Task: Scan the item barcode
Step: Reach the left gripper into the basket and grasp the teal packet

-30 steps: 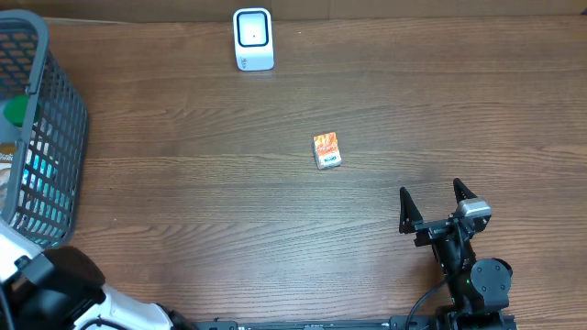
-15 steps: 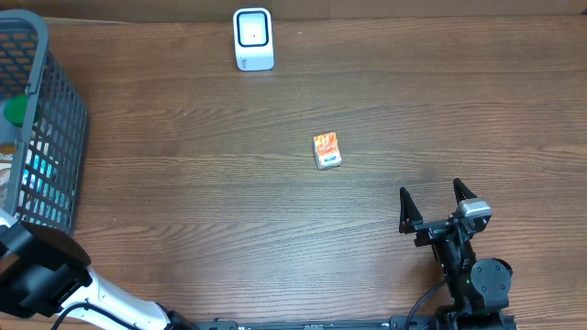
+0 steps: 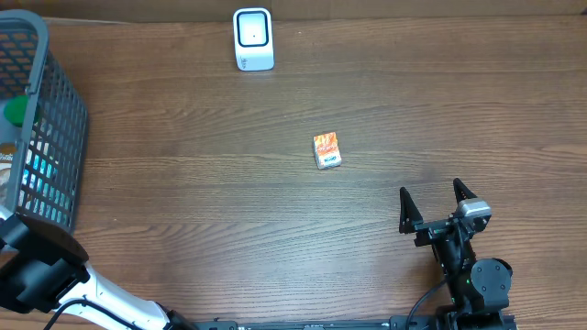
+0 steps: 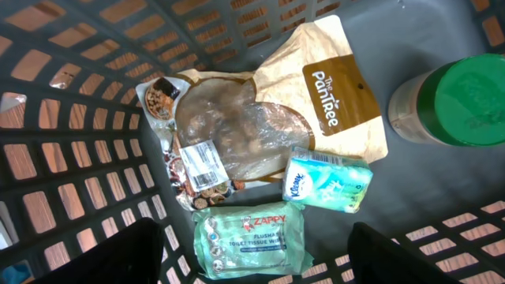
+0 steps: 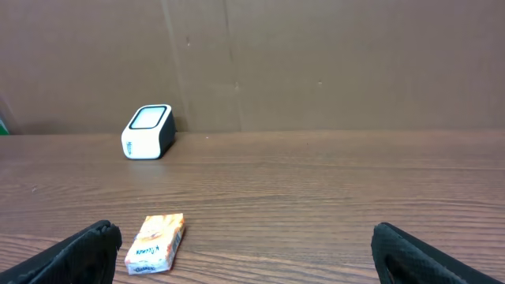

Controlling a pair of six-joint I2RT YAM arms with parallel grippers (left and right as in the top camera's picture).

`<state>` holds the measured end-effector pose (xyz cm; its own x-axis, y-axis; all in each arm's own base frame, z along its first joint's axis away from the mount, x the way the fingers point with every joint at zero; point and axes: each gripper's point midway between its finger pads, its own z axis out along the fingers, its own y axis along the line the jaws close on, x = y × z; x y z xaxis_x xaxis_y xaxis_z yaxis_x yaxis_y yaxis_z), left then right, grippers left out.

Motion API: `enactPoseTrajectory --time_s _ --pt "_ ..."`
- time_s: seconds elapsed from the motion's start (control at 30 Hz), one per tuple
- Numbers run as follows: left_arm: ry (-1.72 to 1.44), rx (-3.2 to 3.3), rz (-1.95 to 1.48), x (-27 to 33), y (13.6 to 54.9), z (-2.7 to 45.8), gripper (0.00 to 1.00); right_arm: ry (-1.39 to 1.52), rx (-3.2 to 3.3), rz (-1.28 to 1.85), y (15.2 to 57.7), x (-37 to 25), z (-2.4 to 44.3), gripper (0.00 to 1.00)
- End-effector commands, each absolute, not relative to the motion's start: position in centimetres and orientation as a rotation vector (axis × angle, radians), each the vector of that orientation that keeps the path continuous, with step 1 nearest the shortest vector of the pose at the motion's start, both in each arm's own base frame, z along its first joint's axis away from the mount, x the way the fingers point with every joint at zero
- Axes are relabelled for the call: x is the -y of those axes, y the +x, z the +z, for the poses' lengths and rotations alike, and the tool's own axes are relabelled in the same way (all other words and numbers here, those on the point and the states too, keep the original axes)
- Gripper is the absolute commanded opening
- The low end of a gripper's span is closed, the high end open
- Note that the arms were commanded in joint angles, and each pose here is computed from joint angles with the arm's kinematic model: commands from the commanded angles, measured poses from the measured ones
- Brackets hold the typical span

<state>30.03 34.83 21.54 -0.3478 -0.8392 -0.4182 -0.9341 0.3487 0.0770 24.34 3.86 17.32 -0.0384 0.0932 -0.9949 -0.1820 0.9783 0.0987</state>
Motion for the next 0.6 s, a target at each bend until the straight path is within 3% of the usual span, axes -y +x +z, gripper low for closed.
enactPoseTrajectory --time_s 0.0,0.23,0.57 --pt "-1.574 -2.351 0.433 -35.2 29.8 20.1 0.79 -0.061 -1.591 0.222 24.3 -3.7 17.1 1.00" --pt "-1.480 -2.403 0.444 -35.7 30.4 18.8 0.81 -0.061 -1.591 0.222 24.3 -3.7 17.1 1.00" --pt "-1.062 -2.528 0.167 -33.9 35.3 13.9 0.81 -0.061 -1.590 0.222 24.3 -3.7 17.1 1.00"
